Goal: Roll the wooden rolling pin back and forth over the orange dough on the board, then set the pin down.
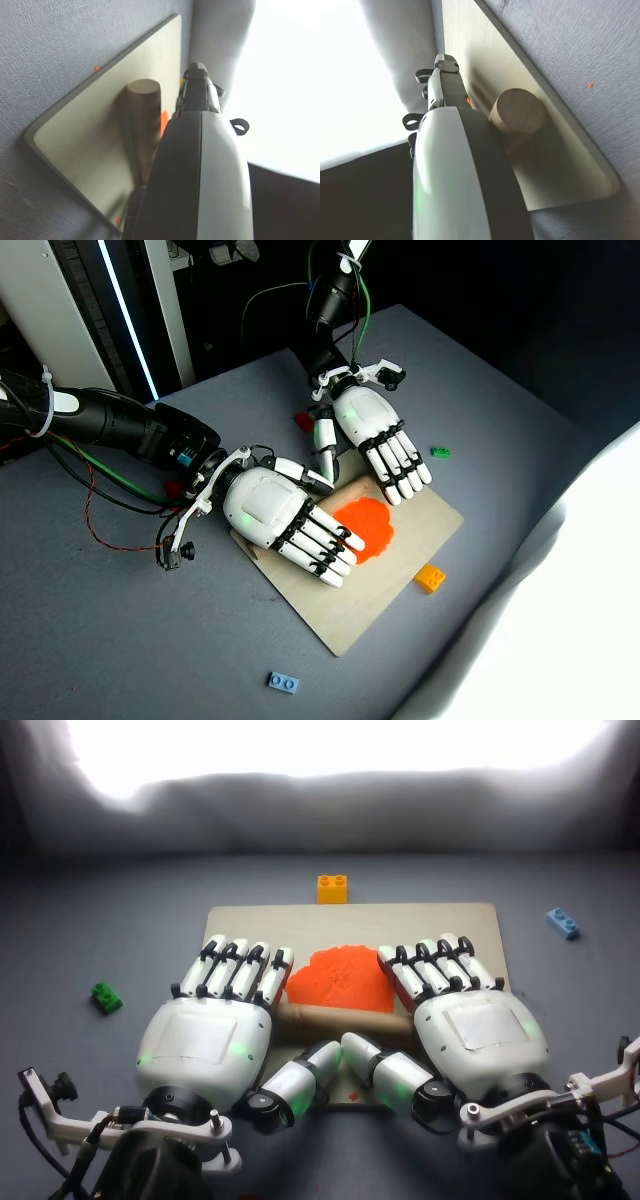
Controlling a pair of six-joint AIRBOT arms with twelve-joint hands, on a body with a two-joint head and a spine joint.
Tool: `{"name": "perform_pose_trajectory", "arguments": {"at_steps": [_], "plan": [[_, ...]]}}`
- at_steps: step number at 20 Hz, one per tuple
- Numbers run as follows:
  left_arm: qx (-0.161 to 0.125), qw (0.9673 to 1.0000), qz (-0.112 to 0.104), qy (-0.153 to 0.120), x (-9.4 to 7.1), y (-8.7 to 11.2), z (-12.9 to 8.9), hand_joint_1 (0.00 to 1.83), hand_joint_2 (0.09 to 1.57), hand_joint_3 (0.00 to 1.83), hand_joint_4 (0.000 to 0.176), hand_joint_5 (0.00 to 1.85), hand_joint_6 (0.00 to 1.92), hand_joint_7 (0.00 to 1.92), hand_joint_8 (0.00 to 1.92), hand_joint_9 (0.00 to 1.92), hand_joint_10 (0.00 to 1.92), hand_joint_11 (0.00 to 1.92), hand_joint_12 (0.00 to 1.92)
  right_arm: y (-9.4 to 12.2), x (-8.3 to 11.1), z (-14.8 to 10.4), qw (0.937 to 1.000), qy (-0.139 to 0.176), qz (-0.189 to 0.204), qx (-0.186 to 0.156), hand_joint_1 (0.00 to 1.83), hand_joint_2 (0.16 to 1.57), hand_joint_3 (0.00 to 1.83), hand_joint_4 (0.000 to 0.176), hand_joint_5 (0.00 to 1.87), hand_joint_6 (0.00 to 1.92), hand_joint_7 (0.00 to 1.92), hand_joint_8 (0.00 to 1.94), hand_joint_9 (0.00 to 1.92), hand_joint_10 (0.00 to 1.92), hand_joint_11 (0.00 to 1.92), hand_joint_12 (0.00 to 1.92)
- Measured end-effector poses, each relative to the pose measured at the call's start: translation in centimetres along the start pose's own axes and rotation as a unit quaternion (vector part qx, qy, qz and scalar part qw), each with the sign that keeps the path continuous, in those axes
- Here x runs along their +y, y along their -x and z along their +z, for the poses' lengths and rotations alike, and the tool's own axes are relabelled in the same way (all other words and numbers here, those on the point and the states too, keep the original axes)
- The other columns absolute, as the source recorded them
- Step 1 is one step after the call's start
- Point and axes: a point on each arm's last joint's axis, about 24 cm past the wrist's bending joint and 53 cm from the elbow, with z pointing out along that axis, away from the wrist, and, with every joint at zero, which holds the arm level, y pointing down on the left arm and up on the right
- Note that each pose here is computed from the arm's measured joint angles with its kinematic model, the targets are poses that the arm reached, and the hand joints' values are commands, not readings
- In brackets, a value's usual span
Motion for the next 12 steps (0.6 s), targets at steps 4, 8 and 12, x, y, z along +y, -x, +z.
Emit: {"name": "perform_pose_trajectory", "arguments": {"at_steps": [4, 8, 12], "plan": [[-0.001, 1.0, 0.002, 0.0, 0.2, 0.1, 0.4, 0.0, 1.33, 0.02, 0.0, 0.07, 0.0, 0.05, 0.0, 0.01, 0.0, 0.0, 0.0, 0.0, 0.2, 0.3, 1.0, 0.002, 0.003, 0.0, 0.0, 1.28, 0.03, 0.0, 0.15, 0.01, 0.14, 0.0, 0.08, 0.01, 0.0, 0.0], [0.005, 1.0, -0.001, -0.005, 0.1, -0.4, 0.8, 0.0, 1.37, 0.03, 0.0, 0.06, 0.0, 0.06, 0.0, 0.01, 0.0, 0.0, 0.0, 0.1, 0.1, 0.6, 1.0, 0.003, 0.006, 0.0, 0.0, 1.38, 0.07, 0.0, 0.12, 0.0, 0.11, 0.0, 0.06, 0.0, 0.0, 0.0], [0.005, 1.0, -0.001, -0.004, 0.3, -0.2, 1.3, 0.0, 1.41, 0.05, 0.0, 0.06, 0.0, 0.06, 0.0, 0.0, 0.0, 0.0, 0.0, 0.5, 0.1, 1.1, 1.0, 0.005, 0.004, -0.004, 0.0, 1.45, 0.09, 0.0, 0.12, 0.0, 0.11, 0.0, 0.06, 0.0, 0.0, 0.0]]}}
